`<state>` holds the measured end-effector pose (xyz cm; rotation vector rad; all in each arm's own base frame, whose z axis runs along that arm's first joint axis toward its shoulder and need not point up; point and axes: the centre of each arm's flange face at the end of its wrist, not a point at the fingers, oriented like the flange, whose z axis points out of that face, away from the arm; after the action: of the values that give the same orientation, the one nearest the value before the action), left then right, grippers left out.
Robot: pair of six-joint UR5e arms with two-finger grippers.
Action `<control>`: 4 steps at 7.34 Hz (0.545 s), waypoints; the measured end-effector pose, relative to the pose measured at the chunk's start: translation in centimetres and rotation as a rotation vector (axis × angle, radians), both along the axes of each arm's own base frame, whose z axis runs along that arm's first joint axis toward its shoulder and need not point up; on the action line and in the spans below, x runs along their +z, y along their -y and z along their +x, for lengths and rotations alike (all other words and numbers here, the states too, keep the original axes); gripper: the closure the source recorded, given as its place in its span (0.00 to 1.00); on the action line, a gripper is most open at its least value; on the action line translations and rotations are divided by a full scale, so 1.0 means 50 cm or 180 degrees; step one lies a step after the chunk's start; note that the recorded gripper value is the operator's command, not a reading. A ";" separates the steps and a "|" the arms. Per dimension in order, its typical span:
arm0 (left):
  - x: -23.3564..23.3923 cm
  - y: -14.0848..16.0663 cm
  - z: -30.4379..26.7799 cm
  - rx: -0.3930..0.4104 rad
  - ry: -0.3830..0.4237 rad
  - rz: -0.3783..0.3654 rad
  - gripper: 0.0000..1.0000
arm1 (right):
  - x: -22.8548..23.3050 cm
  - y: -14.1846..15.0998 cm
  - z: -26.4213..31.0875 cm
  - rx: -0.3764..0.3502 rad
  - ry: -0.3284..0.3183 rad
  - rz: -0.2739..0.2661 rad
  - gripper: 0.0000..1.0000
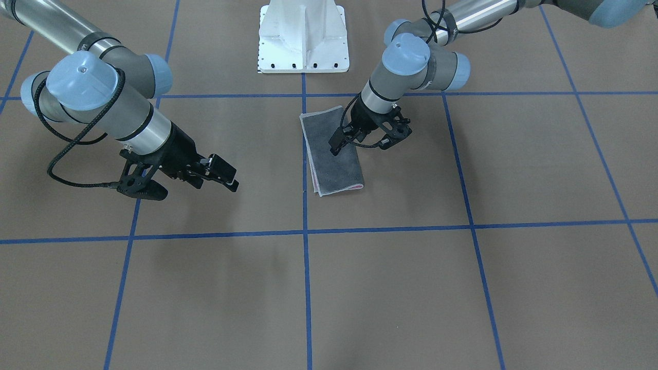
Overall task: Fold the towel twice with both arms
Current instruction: 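Release the strip and withdraw the right arm while the left gripper moves to the strip, then grasp the grey strip's end nearest the robot with the left gripper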
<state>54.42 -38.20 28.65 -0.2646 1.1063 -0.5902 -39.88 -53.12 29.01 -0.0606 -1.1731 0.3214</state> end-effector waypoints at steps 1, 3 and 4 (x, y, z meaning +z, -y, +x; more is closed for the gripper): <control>-0.004 -0.031 -0.001 0.0037 0.0016 0.0008 0.00 | 0.000 0.000 0.001 -0.0001 0.0001 -0.0001 0.00; -0.037 -0.116 0.009 0.0118 0.0077 0.0033 0.00 | -0.001 -0.001 0.002 0.0000 0.0008 0.0000 0.00; -0.059 -0.161 0.014 0.0158 0.0118 0.0049 0.00 | -0.002 -0.002 0.003 0.0004 0.0011 -0.0004 0.00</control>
<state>55.13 -30.13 25.68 -0.2662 1.0652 -0.5403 -39.73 -53.01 28.93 -0.0615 -1.1764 0.3233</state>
